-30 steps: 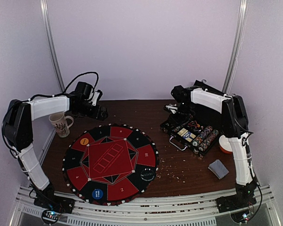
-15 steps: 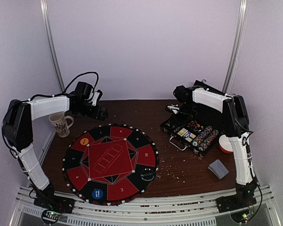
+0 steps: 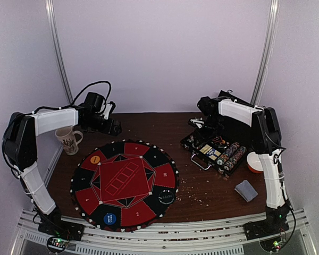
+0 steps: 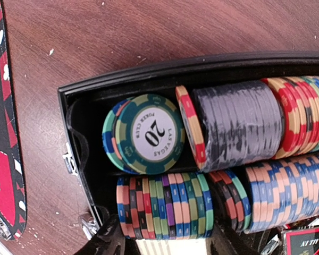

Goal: Distribute texas hold em gaming equipment
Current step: Pick up the pile of poker chips from the chip case.

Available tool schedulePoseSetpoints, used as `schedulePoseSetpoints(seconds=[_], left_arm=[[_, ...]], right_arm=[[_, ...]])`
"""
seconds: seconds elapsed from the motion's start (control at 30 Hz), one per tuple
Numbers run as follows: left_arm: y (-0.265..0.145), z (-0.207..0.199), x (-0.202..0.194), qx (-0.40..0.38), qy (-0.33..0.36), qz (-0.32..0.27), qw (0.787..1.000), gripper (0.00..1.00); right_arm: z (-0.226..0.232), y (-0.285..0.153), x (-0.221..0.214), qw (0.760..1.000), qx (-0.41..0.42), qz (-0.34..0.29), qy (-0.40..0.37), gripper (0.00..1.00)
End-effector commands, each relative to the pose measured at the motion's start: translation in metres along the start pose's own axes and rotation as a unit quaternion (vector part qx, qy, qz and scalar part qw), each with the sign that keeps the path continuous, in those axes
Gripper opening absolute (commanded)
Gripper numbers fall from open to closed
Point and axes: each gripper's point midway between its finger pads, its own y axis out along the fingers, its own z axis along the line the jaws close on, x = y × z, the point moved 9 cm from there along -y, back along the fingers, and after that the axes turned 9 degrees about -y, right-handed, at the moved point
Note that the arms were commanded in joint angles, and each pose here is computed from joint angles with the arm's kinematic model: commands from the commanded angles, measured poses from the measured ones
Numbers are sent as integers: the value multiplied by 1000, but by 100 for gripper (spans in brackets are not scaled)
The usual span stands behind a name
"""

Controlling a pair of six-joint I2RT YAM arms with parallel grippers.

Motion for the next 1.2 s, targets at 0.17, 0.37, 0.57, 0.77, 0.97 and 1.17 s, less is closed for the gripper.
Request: schedulePoseSetpoints(seconds=[0.17, 0.37, 0.57, 0.77, 0.97, 1.17], left_arm=[[5, 2, 1, -9, -4, -9, 1000, 97], [6, 1, 0, -13, -4, -7, 1000, 97], [6, 1, 0, -14, -4, -6, 1000, 97], [5, 1, 0, -15, -4, -7, 1000, 97], [5, 1, 1, -13, -4, -7, 1000, 97], [3, 0, 2, -20, -4, -9, 1000, 97]], right_arm=[[6, 21, -1, 1000, -5, 22, -5, 49], [16, 24, -1, 999, -20, 35, -20, 49], [12, 34, 1, 999, -33, 39, -16, 56], [6, 35, 5, 999, -38, 32, -8, 45], [7, 23, 5, 999, -41, 33, -6, 22], [8, -28, 21, 996, -78, -28, 16, 0]])
